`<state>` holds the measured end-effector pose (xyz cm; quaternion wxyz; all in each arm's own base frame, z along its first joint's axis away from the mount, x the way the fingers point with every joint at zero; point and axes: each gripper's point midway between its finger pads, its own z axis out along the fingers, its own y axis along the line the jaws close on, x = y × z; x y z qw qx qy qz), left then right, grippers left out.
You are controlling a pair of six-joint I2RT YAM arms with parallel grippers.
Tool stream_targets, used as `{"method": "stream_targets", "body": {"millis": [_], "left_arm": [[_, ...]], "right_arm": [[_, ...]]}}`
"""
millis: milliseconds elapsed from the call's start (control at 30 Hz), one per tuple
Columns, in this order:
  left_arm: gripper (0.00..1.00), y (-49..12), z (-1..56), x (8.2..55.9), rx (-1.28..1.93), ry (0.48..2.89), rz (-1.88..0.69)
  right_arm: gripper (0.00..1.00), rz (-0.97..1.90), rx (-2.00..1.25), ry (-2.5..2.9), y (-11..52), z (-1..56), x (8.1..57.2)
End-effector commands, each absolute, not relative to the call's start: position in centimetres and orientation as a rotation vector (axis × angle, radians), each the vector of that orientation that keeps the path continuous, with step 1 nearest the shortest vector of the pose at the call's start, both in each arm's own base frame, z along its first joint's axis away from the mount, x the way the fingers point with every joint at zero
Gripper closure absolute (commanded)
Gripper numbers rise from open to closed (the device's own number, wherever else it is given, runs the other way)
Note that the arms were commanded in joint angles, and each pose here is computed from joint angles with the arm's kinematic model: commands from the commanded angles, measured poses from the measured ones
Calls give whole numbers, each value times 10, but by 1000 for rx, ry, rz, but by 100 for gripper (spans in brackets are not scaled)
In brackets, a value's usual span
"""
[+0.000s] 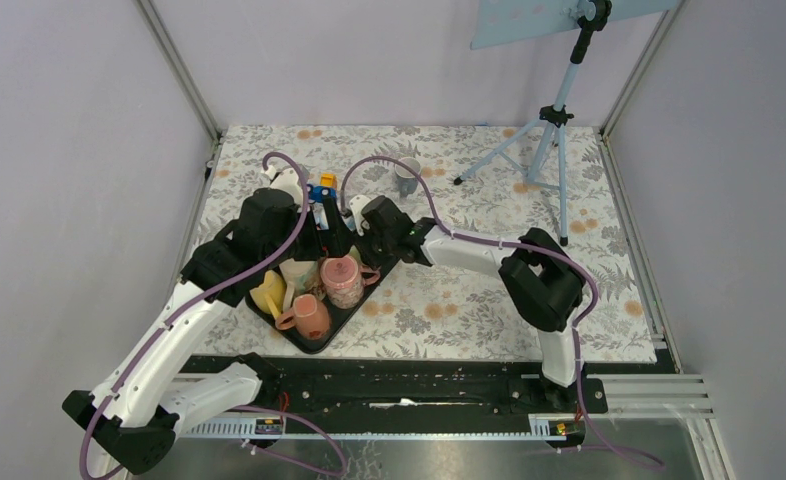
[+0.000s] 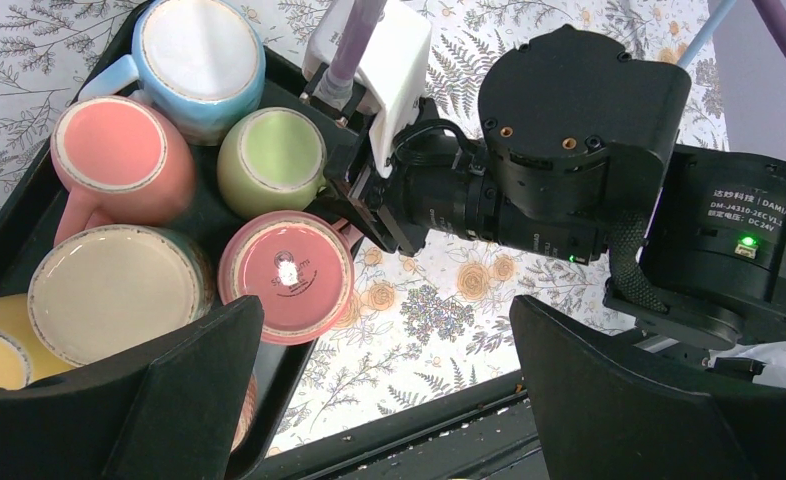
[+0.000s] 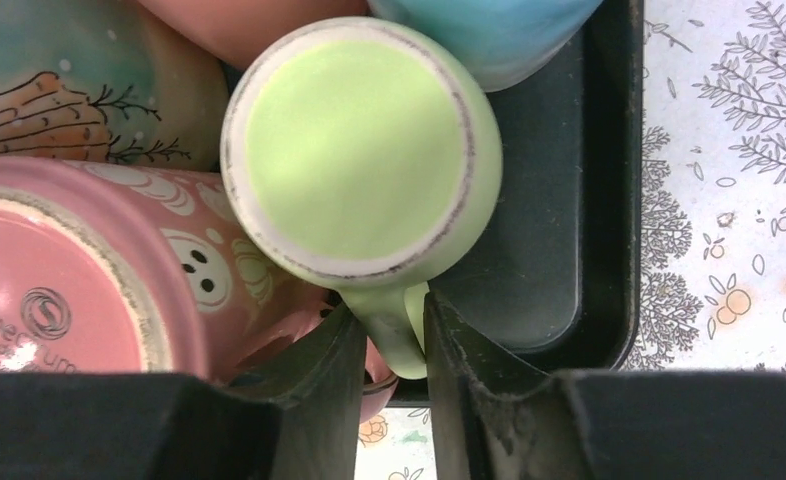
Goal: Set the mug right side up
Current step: Turn over the cup on the tray.
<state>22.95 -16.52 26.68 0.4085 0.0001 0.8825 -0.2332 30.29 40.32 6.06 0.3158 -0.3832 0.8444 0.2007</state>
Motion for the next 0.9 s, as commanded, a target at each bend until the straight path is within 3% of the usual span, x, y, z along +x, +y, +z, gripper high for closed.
{"method": "stream_targets", "body": {"millis": [0, 267, 867], "left_arm": [[1, -167, 275, 230, 0, 2185, -613], [1, -170, 274, 233, -4, 2180, -622], [1, -179, 273, 236, -39, 2155, -690]], "right_arm": [[71, 487, -1027, 2183, 410, 68, 310], [100, 403, -1004, 2147, 399, 80, 319], [100, 358, -942, 2053, 378, 125, 321]]}}
